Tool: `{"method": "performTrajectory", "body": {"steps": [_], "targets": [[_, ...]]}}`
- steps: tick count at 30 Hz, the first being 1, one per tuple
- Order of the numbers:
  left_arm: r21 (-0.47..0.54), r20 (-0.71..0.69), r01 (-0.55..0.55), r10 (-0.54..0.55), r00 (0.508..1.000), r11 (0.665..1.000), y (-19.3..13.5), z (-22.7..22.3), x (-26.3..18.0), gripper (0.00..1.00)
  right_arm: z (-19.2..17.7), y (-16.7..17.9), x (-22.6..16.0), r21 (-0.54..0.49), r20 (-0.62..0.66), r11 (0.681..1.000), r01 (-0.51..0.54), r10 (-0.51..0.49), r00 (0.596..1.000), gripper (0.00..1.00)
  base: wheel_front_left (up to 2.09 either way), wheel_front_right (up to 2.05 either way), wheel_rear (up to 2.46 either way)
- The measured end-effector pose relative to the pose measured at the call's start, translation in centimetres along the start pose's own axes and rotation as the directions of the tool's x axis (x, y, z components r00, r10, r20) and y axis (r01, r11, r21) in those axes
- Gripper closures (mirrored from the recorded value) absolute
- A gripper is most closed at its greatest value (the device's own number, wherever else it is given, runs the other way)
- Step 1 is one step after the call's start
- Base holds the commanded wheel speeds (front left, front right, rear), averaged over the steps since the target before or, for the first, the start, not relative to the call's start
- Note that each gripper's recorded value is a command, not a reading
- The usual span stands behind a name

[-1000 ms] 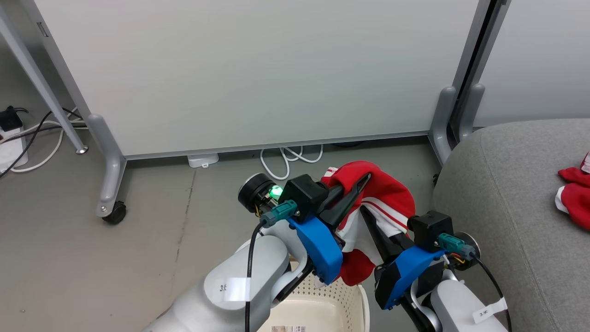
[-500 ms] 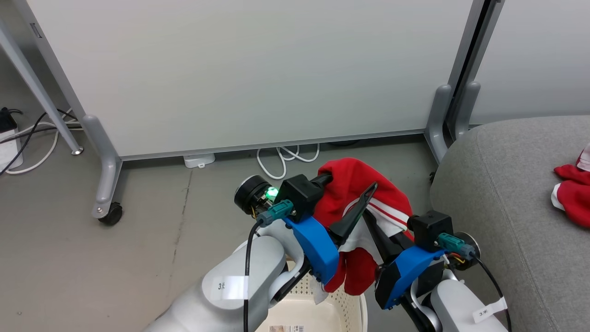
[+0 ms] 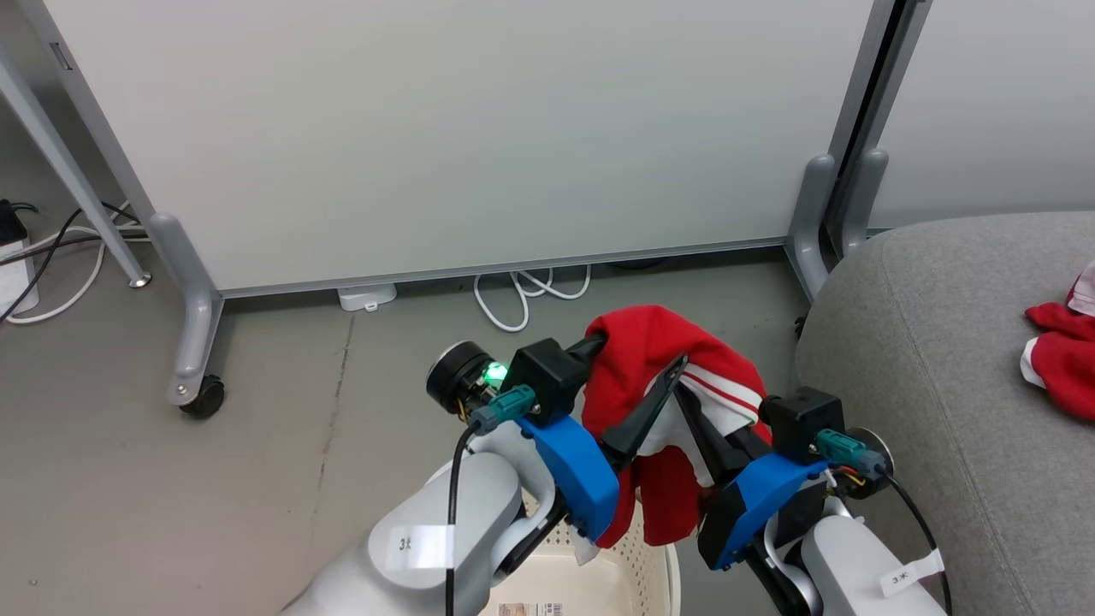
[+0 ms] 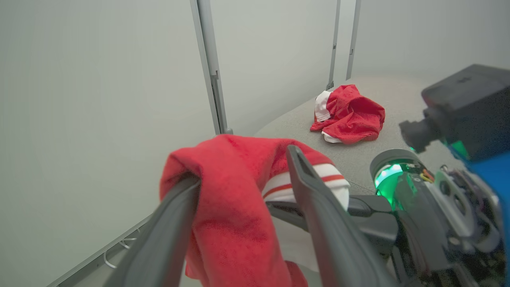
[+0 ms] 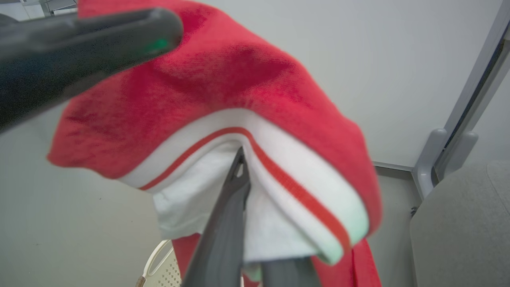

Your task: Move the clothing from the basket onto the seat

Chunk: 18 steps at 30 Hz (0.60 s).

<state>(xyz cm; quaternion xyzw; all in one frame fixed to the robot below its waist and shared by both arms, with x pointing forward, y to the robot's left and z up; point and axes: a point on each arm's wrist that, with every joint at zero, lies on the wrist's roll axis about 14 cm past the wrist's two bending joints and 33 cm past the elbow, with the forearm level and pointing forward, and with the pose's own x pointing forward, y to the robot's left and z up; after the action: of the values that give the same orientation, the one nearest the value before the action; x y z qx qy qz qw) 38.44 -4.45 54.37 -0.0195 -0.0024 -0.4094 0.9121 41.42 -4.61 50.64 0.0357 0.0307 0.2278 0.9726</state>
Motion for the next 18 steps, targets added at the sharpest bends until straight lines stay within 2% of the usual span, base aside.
{"method": "performTrajectory", "body": {"steps": [11, 18], "targets": [[-0.075, -0.022, -0.096, 0.094, 0.995, 0.993, 2.0, -2.3, -2.5, 0.0, 0.1, -0.2, 0.2, 0.004, 0.008, 1.0, 0.006, -0.006, 1.0, 1.0, 0.0, 0.0, 0.0], [-0.085, -0.032, -0.173, 0.171, 0.985, 0.981, 3.7, -3.8, -4.9, 0.0, -0.1, -0.6, 0.3, 0.007, 0.004, 1.0, 0.017, -0.017, 1.0, 1.0, 0.0, 0.0, 0.0]]}}
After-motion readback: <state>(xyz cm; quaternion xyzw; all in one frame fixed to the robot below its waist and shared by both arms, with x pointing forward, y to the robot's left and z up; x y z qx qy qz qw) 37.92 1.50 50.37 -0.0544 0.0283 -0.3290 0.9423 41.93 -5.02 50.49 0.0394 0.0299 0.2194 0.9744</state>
